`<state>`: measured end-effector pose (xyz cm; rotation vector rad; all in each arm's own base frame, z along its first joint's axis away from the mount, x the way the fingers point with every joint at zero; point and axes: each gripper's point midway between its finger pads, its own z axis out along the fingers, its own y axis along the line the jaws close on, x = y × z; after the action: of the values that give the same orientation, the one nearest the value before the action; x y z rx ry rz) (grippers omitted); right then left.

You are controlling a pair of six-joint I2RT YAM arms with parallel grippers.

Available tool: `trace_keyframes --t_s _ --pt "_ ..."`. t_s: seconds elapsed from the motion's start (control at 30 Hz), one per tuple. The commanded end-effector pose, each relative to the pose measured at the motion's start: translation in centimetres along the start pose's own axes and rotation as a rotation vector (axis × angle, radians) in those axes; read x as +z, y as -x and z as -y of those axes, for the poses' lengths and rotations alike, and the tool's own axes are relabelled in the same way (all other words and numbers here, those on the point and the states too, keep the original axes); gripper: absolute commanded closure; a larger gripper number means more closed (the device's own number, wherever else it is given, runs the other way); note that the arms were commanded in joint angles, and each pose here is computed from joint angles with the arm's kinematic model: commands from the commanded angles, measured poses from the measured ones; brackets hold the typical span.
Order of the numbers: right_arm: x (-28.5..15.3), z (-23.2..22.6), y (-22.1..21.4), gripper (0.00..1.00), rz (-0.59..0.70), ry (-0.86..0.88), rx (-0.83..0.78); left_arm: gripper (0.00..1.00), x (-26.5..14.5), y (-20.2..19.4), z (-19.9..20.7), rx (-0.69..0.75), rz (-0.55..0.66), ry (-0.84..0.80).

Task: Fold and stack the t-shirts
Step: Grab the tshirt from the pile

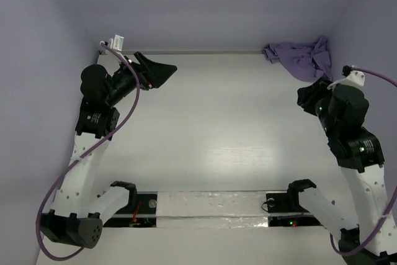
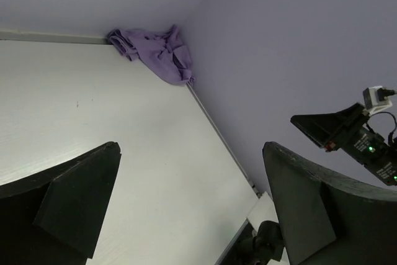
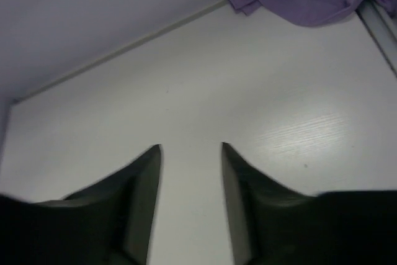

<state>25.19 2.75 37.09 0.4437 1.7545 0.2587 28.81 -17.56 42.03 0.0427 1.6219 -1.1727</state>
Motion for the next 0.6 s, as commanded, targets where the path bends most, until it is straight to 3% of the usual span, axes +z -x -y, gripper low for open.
trace_keyframes --t_s 0.0,0.03,0.07,0.2,0.23,0.27,0.3,0.33,0.37,0.4,0.43,0.47,0.5,0.57 --pt "2.5 1.2 -1.9 0.65 -0.06 -0.093 -0.023 0.01 -0.1 0.9 1.2 0.025 0.03 -0.039" --pt "3.2 1.4 -2.5 0.92 -0.075 -0.108 -0.029 0.01 -0.1 0.6 1.1 0.018 0.02 -0.042" --pt "4.0 1.3 -2.6 1.0 -0.072 -0.114 -0.026 0.01 -0.1 0.6 1.5 0.028 0.022 -0.068" --pt "8.2 2.3 -4.2 1.0 -0.086 -0.156 -0.006 0.01 -0.1 -0.3 1.3 -0.018 0.008 -0.094" --pt "10.1 2.8 -5.7 1.0 -0.144 -0.17 0.011 0.01 0.0 -1.0 1.1 -0.019 -0.005 -0.093" --pt "11.6 4.7 -5.5 1.0 -0.141 -0.22 0.046 0.02 -0.1 -1.2 0.8 -0.019 -0.004 -0.087" --pt "12.8 6.1 -5.9 1.0 -0.16 -0.256 0.065 0.14 -0.3 -1.5 0.9 -0.016 -0.003 -0.095" --pt "15.0 7.9 -7.7 1.0 -0.218 -0.307 0.076 0.41 -0.3 -2.5 0.5 -0.031 -0.026 -0.096" --pt "16.5 9.4 -7.6 1.0 -0.209 -0.338 0.09 0.8 -0.2 -3.3 0.4 -0.044 -0.042 -0.094" --pt "17.5 12.3 -6.7 1.0 -0.189 -0.407 0.124 0.92 -0.2 -3.7 -0.1 -0.052 -0.051 -0.083" --pt "18.6 13.5 -6.8 1.0 -0.202 -0.416 0.174 1.0 -0.2 -4.8 -0.3 -0.063 -0.077 -0.081" --pt "20.4 15.8 -8.2 1.0 -0.245 -0.455 0.222 1.0 -0.2 -5.9 -0.5 -0.06 -0.105 -0.068" --pt "21.2 18.5 -6.9 0.99 -0.218 -0.499 0.291 1.0 -0.4 -6.3 -0.4 -0.051 -0.111 -0.063" --pt "24.0 21.7 -8.9 0.87 -0.26 -0.533 0.414 0.92 -0.6 -7.9 -1.4 -0.062 -0.134 -0.025"
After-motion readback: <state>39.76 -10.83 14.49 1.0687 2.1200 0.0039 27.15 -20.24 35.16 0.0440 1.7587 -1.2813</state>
